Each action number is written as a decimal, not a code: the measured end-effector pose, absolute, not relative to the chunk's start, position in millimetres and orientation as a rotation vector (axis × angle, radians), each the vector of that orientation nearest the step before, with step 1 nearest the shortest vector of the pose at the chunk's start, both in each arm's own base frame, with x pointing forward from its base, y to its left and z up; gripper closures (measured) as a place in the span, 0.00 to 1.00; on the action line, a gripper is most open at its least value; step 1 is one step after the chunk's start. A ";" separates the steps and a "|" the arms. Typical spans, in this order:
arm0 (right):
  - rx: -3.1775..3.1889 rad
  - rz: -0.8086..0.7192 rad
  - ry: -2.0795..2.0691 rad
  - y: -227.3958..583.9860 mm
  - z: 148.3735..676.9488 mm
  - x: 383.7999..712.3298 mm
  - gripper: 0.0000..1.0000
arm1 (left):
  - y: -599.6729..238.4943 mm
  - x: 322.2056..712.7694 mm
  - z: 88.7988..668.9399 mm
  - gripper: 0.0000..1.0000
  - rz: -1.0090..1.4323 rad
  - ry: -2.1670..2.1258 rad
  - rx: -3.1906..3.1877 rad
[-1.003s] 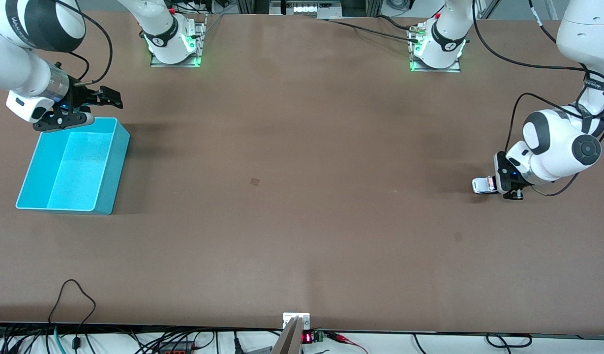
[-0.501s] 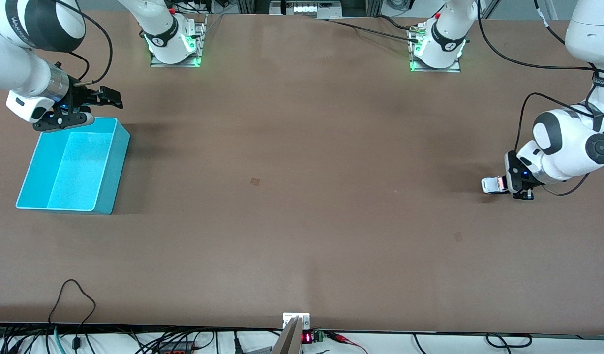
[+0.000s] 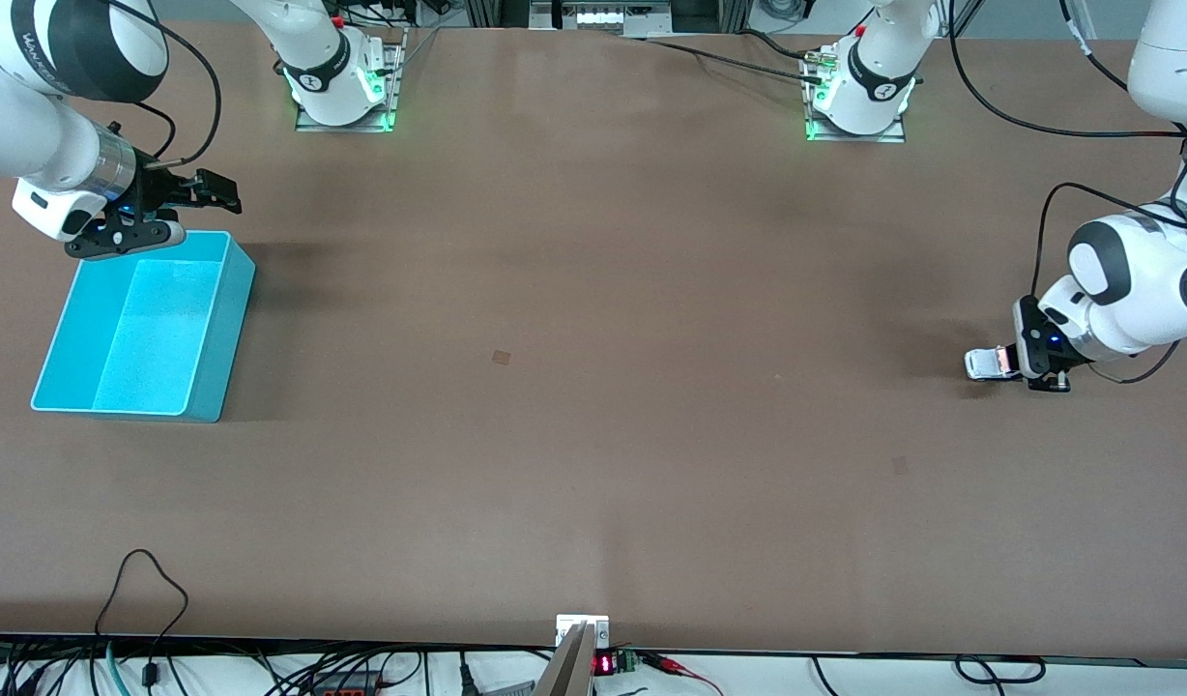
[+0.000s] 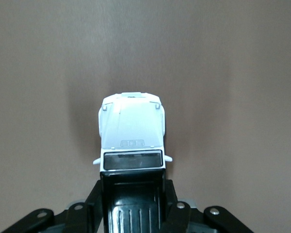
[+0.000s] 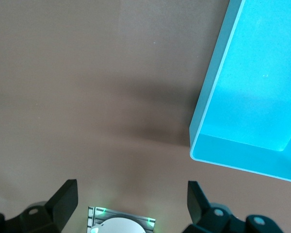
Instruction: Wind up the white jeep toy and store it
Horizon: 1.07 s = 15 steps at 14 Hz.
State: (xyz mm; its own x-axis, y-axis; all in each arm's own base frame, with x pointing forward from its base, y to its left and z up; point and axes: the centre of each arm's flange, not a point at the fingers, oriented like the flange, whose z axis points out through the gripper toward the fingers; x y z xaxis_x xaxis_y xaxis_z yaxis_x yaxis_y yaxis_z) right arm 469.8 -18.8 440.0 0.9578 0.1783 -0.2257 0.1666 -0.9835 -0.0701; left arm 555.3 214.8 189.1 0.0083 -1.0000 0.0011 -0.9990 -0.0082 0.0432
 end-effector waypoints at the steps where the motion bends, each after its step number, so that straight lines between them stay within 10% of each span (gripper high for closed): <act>1: -3.058 0.360 -0.270 -18.8 440.0 469.7 0.00 | 219.5 554.9 189.2 0.49 -0.044 -2.192 2.208; 9: -3.058 0.360 -0.270 -18.8 439.9 469.7 0.00 | 245.5 551.9 189.7 0.49 -0.035 -2.214 2.198; 15: -3.058 0.361 -0.269 -18.8 439.9 469.7 0.00 | 212.2 566.8 208.7 0.00 -0.027 -2.238 2.075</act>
State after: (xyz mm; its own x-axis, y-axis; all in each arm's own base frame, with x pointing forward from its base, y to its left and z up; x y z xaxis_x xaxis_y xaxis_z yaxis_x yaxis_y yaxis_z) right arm 469.7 -18.8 439.9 0.9576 0.1783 -0.2262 0.1665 -0.9835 -0.0702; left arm 566.8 212.2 208.7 -0.0734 -0.9959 0.0533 -0.9943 0.0773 0.0737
